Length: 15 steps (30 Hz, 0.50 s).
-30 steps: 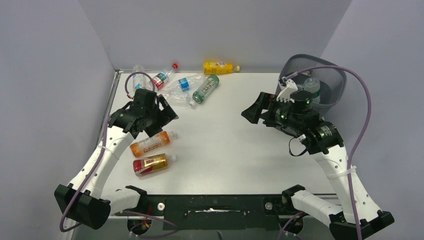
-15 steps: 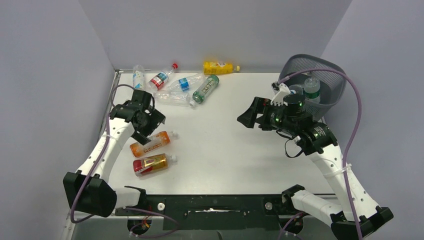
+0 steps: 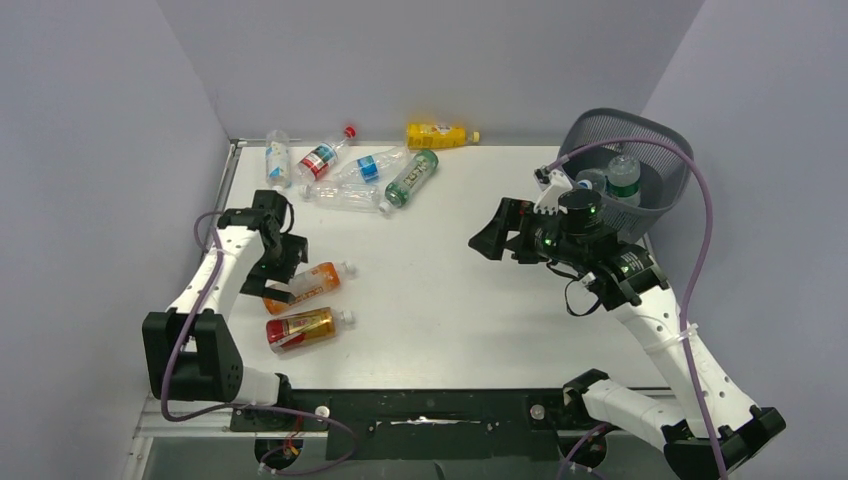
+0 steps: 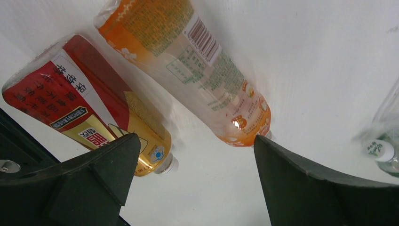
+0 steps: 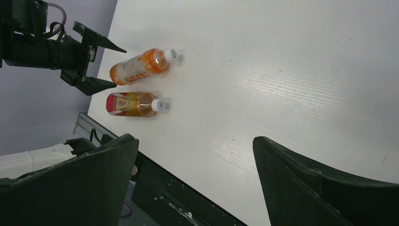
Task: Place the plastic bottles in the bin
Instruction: Pick up the plastic bottle at the center of the board.
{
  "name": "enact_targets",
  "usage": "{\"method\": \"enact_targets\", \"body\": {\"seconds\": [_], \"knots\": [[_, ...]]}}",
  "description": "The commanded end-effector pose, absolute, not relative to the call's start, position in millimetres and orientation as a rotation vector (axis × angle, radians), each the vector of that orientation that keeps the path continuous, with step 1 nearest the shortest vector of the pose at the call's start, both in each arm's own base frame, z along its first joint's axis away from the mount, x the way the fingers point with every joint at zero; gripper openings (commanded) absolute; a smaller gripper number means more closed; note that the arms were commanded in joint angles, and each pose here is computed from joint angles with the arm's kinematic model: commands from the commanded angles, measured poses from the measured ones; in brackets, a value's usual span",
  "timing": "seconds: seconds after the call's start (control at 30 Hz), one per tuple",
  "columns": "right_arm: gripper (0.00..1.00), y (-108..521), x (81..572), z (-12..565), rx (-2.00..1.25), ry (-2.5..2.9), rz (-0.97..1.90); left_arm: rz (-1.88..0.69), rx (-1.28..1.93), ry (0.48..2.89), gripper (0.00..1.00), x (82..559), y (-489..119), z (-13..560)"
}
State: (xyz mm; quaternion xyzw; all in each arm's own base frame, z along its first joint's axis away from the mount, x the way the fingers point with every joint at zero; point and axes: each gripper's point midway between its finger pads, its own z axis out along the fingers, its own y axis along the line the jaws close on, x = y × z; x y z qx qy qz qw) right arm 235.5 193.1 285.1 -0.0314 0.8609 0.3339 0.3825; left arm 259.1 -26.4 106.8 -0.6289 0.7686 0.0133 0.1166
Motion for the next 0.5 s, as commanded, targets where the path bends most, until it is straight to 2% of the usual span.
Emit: {"method": "enact_targets", "body": {"seconds": [0.0, 0.47], "knots": [[0.98, 199, 240, 292, -0.091, 2.154, 0.872, 0.064, -1.977, 2.133, 0.93, 267, -14, 100], [0.98, 200, 236, 280, -0.094, 2.184, 0.862, 0.188, -2.095, 2.063, 0.93, 275, 10, 68]]}}
